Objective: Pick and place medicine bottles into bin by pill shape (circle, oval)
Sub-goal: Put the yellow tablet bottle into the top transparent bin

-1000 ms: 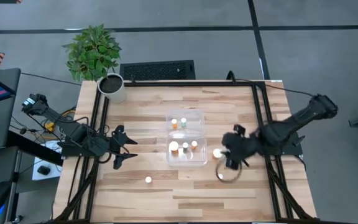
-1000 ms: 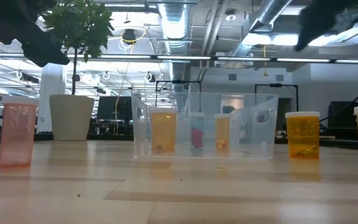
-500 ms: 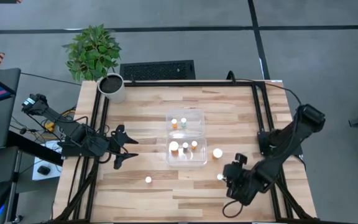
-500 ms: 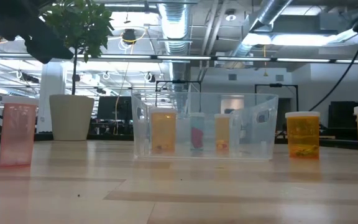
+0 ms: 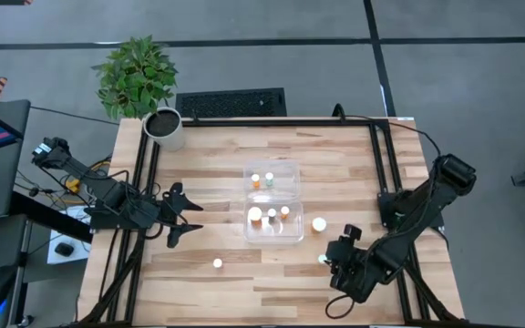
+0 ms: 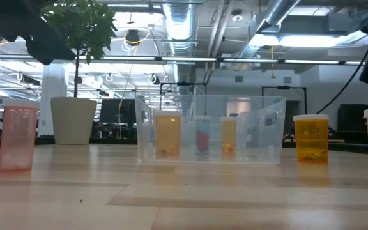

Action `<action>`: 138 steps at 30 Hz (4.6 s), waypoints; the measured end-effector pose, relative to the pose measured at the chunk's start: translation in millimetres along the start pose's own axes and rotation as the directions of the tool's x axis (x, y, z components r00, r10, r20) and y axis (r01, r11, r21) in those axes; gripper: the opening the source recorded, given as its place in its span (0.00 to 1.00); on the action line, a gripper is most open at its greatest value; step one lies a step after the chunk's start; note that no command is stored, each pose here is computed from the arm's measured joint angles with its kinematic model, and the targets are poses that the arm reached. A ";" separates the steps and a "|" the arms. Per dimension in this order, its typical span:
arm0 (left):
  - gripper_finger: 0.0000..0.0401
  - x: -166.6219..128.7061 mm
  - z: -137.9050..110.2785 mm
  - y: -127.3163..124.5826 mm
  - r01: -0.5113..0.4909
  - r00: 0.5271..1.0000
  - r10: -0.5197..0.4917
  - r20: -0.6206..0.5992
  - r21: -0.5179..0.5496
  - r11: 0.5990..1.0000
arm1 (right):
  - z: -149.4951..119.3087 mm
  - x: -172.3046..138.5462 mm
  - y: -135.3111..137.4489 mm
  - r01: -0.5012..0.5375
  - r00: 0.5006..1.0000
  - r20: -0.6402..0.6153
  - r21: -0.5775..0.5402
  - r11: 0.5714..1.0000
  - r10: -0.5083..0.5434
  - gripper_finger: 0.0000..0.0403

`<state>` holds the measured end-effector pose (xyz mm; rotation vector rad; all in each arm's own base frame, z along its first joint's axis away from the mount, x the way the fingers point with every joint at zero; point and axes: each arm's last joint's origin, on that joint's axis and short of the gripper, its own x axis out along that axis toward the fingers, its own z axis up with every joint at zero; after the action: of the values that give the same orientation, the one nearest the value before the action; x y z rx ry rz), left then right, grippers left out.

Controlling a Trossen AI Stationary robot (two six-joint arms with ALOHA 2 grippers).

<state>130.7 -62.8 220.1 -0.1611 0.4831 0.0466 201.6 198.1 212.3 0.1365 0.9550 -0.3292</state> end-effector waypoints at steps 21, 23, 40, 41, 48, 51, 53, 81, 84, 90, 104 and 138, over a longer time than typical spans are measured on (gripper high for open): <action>0.63 0.0 0.6 0.8 -0.030 0.999 0.030 0.016 0.007 1.000 | 4.8 -2.0 -7.2 0.051 0.998 0.042 -0.118 0.992 -0.046 0.56; 0.63 0.0 1.4 0.4 -0.026 0.999 0.026 0.023 0.003 1.000 | 7.2 -0.4 -8.2 0.055 0.998 0.043 -0.143 0.988 -0.049 0.56; 0.63 -0.3 7.6 -1.6 -0.023 0.996 0.023 0.088 -0.007 1.000 | 18.6 -25.9 -17.0 -0.031 0.993 0.106 -0.252 0.967 0.060 0.55; 0.63 -0.4 8.5 -2.0 -0.019 0.995 0.020 0.096 -0.004 1.000 | 19.9 -31.4 -19.3 -0.037 0.989 0.128 -0.244 0.969 0.070 0.55; 0.63 -0.5 10.3 -2.9 -0.009 0.994 0.009 0.112 0.001 1.000 | 11.0 -41.5 -29.6 -0.126 0.958 0.232 -0.188 0.974 0.169 0.55; 0.63 -0.5 10.3 -2.9 -0.009 0.994 0.008 0.112 0.001 1.000 | -3.6 -27.9 -35.5 -0.185 0.937 0.268 -0.157 0.970 0.223 0.55; 0.63 -0.5 10.3 -2.9 -0.009 0.994 0.009 0.112 0.001 1.000 | -9.4 -20.8 -40.0 -0.219 0.924 0.292 -0.128 0.967 0.248 0.55; 0.63 -0.7 12.1 -3.4 -0.004 0.992 0.006 0.130 -0.014 1.000 | -39.8 33.0 -20.8 -0.196 0.965 0.156 -0.113 0.974 0.212 0.55; 0.63 -0.7 12.0 -3.4 -0.004 0.992 0.006 0.129 -0.014 1.000 | -37.3 33.8 -20.6 -0.203 0.962 0.165 -0.101 0.974 0.217 0.55; 0.63 -0.7 12.1 -3.4 -0.004 0.992 0.006 0.129 -0.014 1.000 | -35.2 37.9 -21.0 -0.197 0.964 0.161 -0.097 0.976 0.210 0.55; 0.63 -0.7 11.9 -3.4 -0.004 0.992 0.006 0.128 -0.013 1.000 | -36.8 43.4 -16.0 -0.232 0.961 0.132 -0.091 0.968 0.242 0.55; 0.63 -0.7 11.4 -3.2 -0.005 0.992 0.006 0.123 -0.009 1.000 | 11.6 -6.7 -38.9 -0.255 0.929 0.237 -0.153 0.955 0.285 0.29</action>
<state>135.5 -64.1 230.9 -0.1639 0.3603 0.0640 194.1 159.9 225.6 0.1113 0.6851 -0.0314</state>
